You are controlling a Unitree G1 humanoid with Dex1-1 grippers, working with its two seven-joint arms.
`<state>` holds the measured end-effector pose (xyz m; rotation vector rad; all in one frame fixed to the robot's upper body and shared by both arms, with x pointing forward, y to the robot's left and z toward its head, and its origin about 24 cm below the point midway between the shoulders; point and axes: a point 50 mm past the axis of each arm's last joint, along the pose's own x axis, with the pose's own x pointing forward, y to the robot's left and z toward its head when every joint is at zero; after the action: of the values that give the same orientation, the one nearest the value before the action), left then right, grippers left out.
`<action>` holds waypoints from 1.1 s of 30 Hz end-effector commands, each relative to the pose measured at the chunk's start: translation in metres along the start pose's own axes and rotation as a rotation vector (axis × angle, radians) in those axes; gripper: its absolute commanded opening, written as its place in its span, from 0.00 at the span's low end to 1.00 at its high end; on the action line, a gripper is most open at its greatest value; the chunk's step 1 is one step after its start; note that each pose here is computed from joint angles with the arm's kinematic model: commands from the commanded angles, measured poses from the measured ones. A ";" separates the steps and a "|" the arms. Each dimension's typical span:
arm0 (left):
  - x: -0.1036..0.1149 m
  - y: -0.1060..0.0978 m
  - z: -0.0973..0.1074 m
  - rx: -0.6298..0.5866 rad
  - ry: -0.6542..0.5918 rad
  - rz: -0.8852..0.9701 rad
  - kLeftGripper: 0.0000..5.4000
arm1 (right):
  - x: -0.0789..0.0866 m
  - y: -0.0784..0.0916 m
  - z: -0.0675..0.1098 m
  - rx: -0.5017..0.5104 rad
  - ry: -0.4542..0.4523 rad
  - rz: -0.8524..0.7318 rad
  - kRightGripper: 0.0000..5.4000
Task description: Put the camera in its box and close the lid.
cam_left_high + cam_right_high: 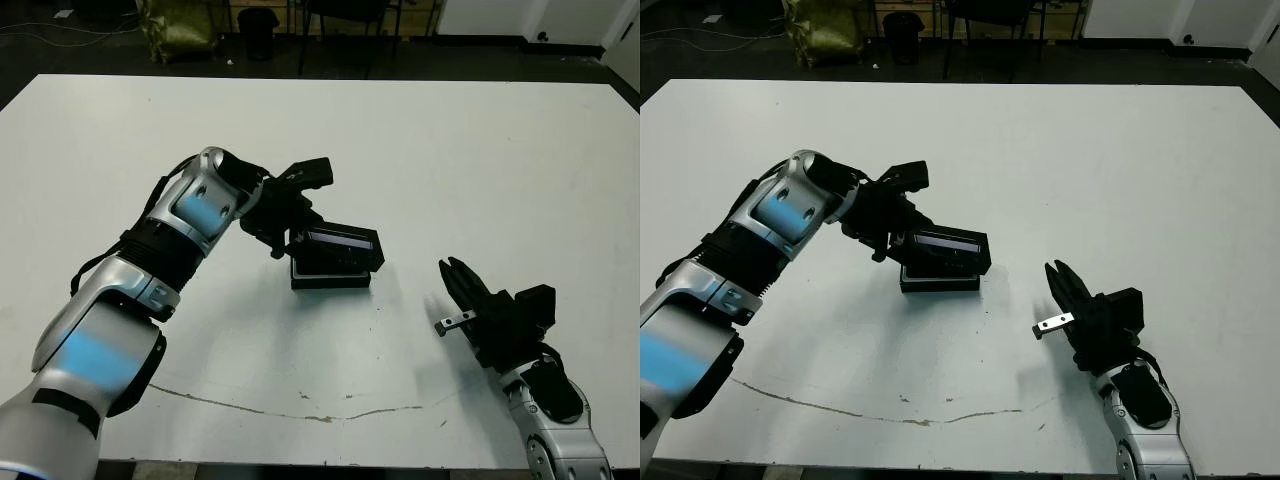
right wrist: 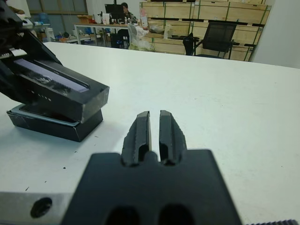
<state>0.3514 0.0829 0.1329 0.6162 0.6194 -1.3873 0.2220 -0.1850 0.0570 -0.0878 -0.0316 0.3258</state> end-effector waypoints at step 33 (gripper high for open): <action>0.007 -0.002 -0.004 0.086 0.068 -0.050 0.47 | -0.003 -0.001 -0.005 0.007 0.031 -0.011 0.00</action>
<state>0.3500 0.0765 0.1285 0.7031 0.6042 -1.4541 0.2217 -0.1847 0.0582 -0.0858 -0.0301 0.3241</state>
